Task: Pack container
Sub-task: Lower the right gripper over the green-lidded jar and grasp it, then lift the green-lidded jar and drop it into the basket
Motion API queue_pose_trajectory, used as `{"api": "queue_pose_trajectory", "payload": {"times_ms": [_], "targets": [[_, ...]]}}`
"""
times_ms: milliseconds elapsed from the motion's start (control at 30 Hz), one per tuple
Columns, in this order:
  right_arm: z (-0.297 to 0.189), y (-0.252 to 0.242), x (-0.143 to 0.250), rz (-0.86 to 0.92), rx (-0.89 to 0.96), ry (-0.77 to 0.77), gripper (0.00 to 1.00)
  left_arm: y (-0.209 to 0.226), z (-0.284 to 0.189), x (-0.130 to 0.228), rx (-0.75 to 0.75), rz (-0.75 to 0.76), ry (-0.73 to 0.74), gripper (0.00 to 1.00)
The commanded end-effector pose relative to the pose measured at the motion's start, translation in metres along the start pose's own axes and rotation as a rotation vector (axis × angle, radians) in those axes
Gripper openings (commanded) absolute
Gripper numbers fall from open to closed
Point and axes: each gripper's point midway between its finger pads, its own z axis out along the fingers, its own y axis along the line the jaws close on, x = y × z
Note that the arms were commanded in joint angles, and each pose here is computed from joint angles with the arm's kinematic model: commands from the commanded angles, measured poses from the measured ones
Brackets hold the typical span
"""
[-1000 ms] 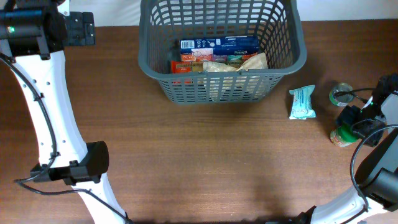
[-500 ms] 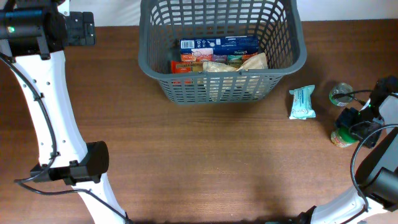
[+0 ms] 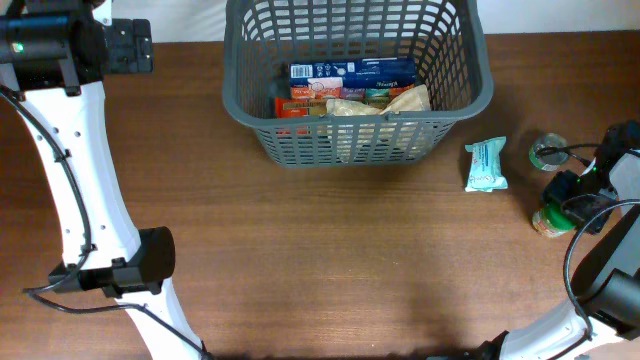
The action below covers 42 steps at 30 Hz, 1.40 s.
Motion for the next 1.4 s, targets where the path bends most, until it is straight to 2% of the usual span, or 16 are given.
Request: {"api": "queue_pose_trajectory", "payload": {"times_ms": [0, 67, 167, 333, 367, 467, 567, 700, 800, 833, 867, 900, 967, 1100, 1233, 1367], "targets": [[-0.008, -0.001, 0.000, 0.011, 0.008, -0.023, 0.66, 0.001, -0.006, 0.000, 0.005, -0.021, -0.010, 0.99], [-0.008, -0.001, 0.001, 0.011, 0.009, -0.018, 0.65, 0.001, -0.006, 0.000, 0.006, -0.021, -0.010, 0.99], [-0.009, 0.003, 0.003, 0.018, -0.016, -0.011, 0.57, 0.001, -0.006, 0.000, 0.005, -0.021, -0.010, 0.99], [-0.032, 0.019, -0.004, 0.015, -0.116, -0.045, 0.57, 0.001, -0.006, 0.000, 0.006, -0.021, -0.010, 0.99], [-0.041, 0.023, -0.008, 0.011, -0.136, -0.065, 0.51, 0.001, -0.006, 0.000, 0.006, -0.021, -0.010, 0.99], [-0.080, 0.033, -0.022, 0.000, -0.208, -0.154, 0.39, 0.001, -0.006, 0.000, 0.006, -0.021, -0.010, 0.99], [-0.138, 0.043, -0.035, -0.016, -0.287, -0.276, 0.38, 0.001, -0.006, 0.000, 0.006, -0.021, -0.010, 0.99], [-0.226, 0.061, -0.032, -0.071, -0.403, -0.434, 0.35, 0.001, -0.006, 0.000, 0.006, -0.021, -0.010, 0.99], [-0.297, 0.084, -0.012, -0.191, -0.478, -0.568, 0.24, 0.001, -0.006, 0.000, 0.006, -0.021, -0.010, 0.99], [-0.319, 0.093, -0.001, -0.241, -0.497, -0.617, 0.17, 0.001, -0.006, 0.000, 0.006, -0.021, -0.010, 0.99], [-0.337, 0.103, 0.009, -0.285, -0.517, -0.658, 0.07, 0.001, -0.006, 0.000, 0.006, -0.021, -0.010, 0.99], [-0.356, 0.114, 0.021, -0.339, -0.540, -0.701, 0.04, 0.001, -0.006, 0.000, 0.006, -0.021, -0.010, 0.99], [-0.388, 0.140, 0.047, -0.470, -0.591, -0.787, 0.04, 0.001, -0.006, 0.000, 0.006, -0.021, -0.010, 0.99], [-0.419, 0.188, 0.088, -0.701, -0.678, -0.882, 0.04, 0.001, -0.006, 0.000, 0.005, -0.021, -0.010, 0.99], [-0.418, 0.232, 0.115, -0.844, -0.742, -0.863, 0.04, 0.001, -0.006, 0.000, 0.006, -0.021, -0.010, 0.99], [-0.399, 0.279, 0.120, -0.968, -0.756, -0.837, 0.04, 0.001, -0.006, 0.000, 0.005, -0.021, -0.010, 0.99]]}}
